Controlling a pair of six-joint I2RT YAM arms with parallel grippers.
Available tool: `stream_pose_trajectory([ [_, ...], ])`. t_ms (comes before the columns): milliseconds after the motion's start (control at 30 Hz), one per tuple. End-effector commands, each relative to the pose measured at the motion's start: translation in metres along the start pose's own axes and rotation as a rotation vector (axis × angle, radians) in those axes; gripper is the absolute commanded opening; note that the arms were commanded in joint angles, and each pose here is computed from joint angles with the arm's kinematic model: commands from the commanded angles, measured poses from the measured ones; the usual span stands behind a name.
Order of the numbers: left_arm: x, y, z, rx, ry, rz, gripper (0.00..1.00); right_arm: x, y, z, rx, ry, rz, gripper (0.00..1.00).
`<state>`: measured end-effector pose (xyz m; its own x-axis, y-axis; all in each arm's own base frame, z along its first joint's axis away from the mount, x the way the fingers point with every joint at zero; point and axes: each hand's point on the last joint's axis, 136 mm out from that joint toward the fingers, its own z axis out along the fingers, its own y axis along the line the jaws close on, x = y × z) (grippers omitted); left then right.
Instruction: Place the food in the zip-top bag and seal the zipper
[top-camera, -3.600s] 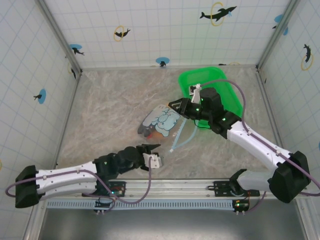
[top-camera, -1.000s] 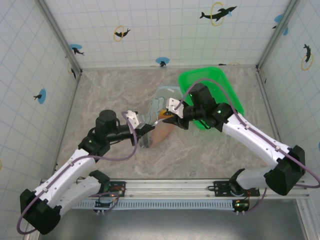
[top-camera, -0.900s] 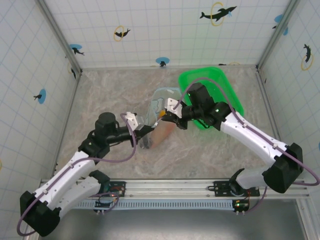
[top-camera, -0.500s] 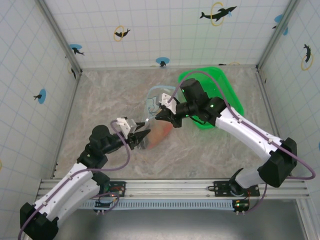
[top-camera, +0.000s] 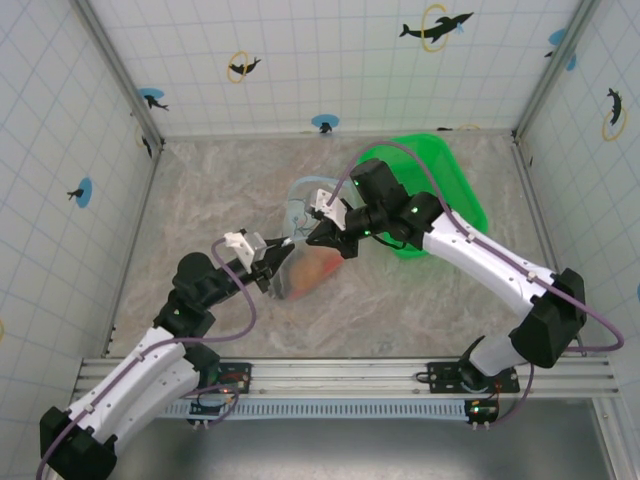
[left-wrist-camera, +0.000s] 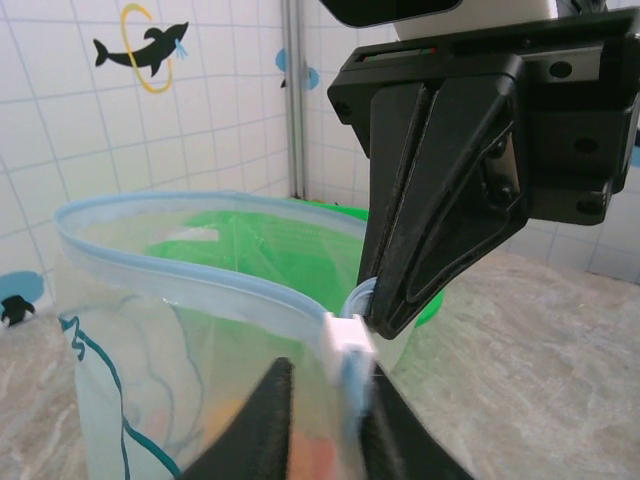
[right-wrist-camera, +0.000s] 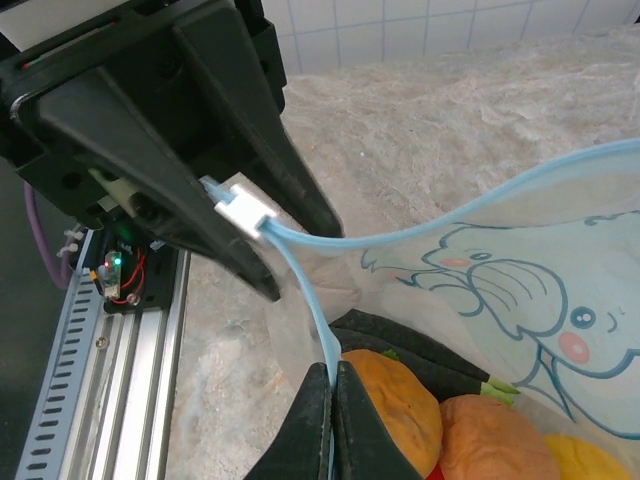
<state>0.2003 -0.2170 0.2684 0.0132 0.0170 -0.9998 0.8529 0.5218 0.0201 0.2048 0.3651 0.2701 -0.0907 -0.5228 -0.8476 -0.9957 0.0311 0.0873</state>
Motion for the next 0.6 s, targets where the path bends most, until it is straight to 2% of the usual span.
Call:
stream_pose_trajectory([
  [0, -0.015, -0.001, 0.000, 0.006, -0.042, 0.030, 0.09, -0.021, 0.001, -0.007, 0.000, -0.042, -0.013, 0.00],
  [133, -0.014, -0.001, 0.000, 0.007, -0.040, 0.028, 0.00, -0.025, 0.001, -0.009, -0.002, -0.054, 0.005, 0.00],
  [300, -0.018, -0.002, -0.001, 0.007, -0.042, 0.033, 0.00, -0.028, 0.003, -0.012, -0.005, -0.068, 0.015, 0.01],
  [400, -0.025, -0.003, -0.001, 0.014, -0.035, 0.059, 0.00, -0.031, -0.003, -0.018, 0.057, -0.077, 0.017, 0.20],
  [500, -0.032, -0.011, 0.000, 0.070, -0.001, 0.105, 0.00, -0.039, 0.000, -0.028, 0.088, -0.081, -0.036, 0.33],
  [567, -0.036, -0.017, 0.004, 0.120, 0.039, 0.130, 0.00, -0.045, 0.004, -0.034, 0.121, -0.070, -0.094, 0.35],
])
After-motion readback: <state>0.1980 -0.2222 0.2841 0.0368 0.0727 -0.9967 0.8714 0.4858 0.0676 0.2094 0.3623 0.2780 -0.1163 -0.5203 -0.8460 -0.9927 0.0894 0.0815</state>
